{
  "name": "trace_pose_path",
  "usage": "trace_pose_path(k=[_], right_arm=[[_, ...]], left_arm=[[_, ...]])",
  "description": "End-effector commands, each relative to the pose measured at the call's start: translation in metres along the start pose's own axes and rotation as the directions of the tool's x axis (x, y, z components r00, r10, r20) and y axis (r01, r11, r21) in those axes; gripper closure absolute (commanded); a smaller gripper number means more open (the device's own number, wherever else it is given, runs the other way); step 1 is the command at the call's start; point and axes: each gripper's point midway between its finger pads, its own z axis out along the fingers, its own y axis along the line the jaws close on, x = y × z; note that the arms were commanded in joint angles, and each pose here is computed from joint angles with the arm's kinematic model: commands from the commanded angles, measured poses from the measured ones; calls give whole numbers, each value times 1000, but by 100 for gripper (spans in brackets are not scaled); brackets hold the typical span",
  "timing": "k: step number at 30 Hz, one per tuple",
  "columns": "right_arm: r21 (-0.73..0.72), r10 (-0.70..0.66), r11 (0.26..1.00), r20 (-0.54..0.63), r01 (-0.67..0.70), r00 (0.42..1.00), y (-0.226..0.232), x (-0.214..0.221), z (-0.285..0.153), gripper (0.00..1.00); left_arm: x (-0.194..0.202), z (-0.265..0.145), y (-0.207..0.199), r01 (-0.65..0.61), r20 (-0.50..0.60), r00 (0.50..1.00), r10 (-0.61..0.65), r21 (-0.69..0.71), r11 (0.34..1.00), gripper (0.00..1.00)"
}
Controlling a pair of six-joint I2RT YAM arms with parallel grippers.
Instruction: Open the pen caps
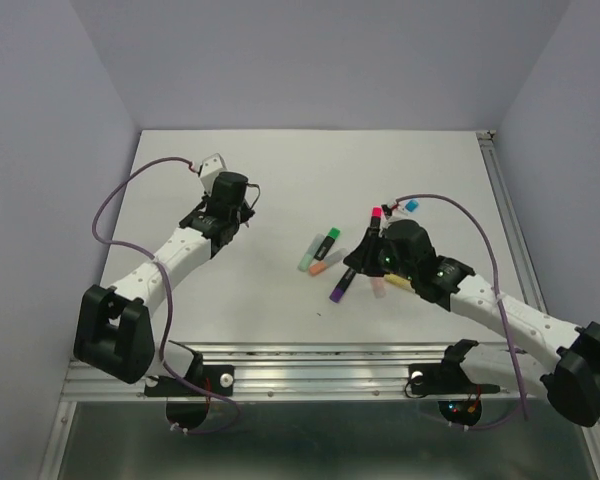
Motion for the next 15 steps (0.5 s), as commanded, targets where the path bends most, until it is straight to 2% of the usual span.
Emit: trace_pose_path(k=[1,4,8,12,15], right_arm=[[117,5,993,116,-19,993,-30,-41,0,99],[186,15,982,135,-40,991,-55,-51,2,99],[275,56,957,154,-97,986,-95,-66,6,99],[330,109,929,182,-165,977,-127,-84,8,99],[363,122,912,205,-191,971,-143,-95,10,99]], left_arm=[[-18,23,29,-67,-21,998,66,-69,995,100],[-27,39,52,-52,-20,999,50,-91,995,100],[-33,69,68,-92,-44,995,89,-83,992,100],[-44,99,86,-198,-64,979,192,-112,974,100],[-46,117,93,-200,-115,975,189,-91,976,100]])
